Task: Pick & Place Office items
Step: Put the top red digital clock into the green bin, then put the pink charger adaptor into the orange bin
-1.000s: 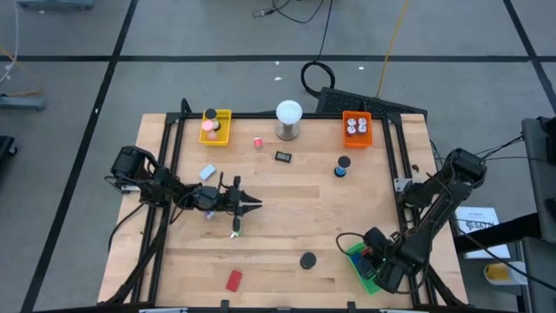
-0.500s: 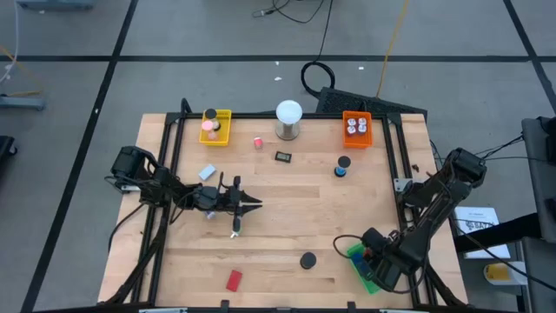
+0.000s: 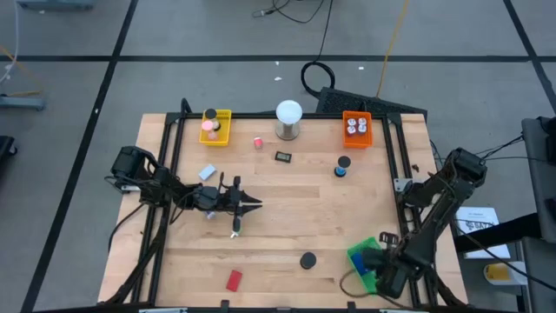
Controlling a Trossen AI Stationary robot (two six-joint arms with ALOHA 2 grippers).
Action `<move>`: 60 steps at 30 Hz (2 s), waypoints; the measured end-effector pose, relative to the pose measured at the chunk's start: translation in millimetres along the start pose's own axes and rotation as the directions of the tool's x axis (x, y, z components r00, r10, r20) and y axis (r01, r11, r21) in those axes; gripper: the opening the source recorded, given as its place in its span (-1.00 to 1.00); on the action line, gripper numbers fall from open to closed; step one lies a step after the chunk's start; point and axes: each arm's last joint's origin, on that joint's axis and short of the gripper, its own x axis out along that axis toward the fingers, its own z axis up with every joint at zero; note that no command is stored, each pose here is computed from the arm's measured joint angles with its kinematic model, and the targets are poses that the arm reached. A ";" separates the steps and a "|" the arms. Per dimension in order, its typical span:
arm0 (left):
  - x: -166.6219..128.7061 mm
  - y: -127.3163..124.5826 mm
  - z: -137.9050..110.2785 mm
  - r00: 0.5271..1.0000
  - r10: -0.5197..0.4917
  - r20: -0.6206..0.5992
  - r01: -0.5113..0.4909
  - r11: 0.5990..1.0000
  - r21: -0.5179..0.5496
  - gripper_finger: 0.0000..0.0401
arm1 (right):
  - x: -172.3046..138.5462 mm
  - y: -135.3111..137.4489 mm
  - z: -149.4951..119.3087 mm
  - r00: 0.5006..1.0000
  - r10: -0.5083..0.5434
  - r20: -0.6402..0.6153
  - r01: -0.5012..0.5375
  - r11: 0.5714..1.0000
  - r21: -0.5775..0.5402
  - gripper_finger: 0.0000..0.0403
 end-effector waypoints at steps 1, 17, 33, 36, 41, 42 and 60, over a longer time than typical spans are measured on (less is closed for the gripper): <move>0.0 0.0 0.0 1.000 0.000 0.000 0.000 1.000 0.000 -0.67 | 0.2 0.9 -2.6 1.000 0.001 -0.004 -0.001 0.999 -0.034 -0.94; 0.0 -0.1 -0.1 1.000 -0.005 -0.001 0.005 1.000 -0.018 -0.67 | 24.0 -9.1 -9.1 1.000 -0.003 0.023 0.006 0.991 -0.134 -1.00; 0.0 -0.2 0.0 1.000 -0.006 0.000 0.006 1.000 -0.013 -0.67 | 13.4 0.8 -5.2 0.997 0.036 0.074 -0.024 0.988 -0.153 -0.99; 0.0 -0.3 0.0 1.000 -0.009 -0.001 0.009 0.999 -0.039 -0.67 | 9.6 1.4 -4.4 0.995 0.021 0.095 -0.005 0.987 -0.158 -0.99; 6.2 4.0 5.7 1.000 0.013 0.023 -0.011 0.995 -0.096 -0.67 | 2.4 -1.5 0.2 0.969 -0.006 0.248 0.062 0.974 -0.217 -0.99; 8.0 5.1 7.3 0.999 0.019 0.028 -0.016 0.996 -0.093 -0.67 | 0.5 -2.6 2.2 0.956 -0.017 0.294 0.088 0.969 -0.229 -1.00; 20.2 11.5 24.1 0.996 0.087 0.009 -0.087 0.996 -0.035 -0.84 | 5.5 -72.7 60.7 0.524 0.192 0.830 0.215 0.913 -0.347 -1.00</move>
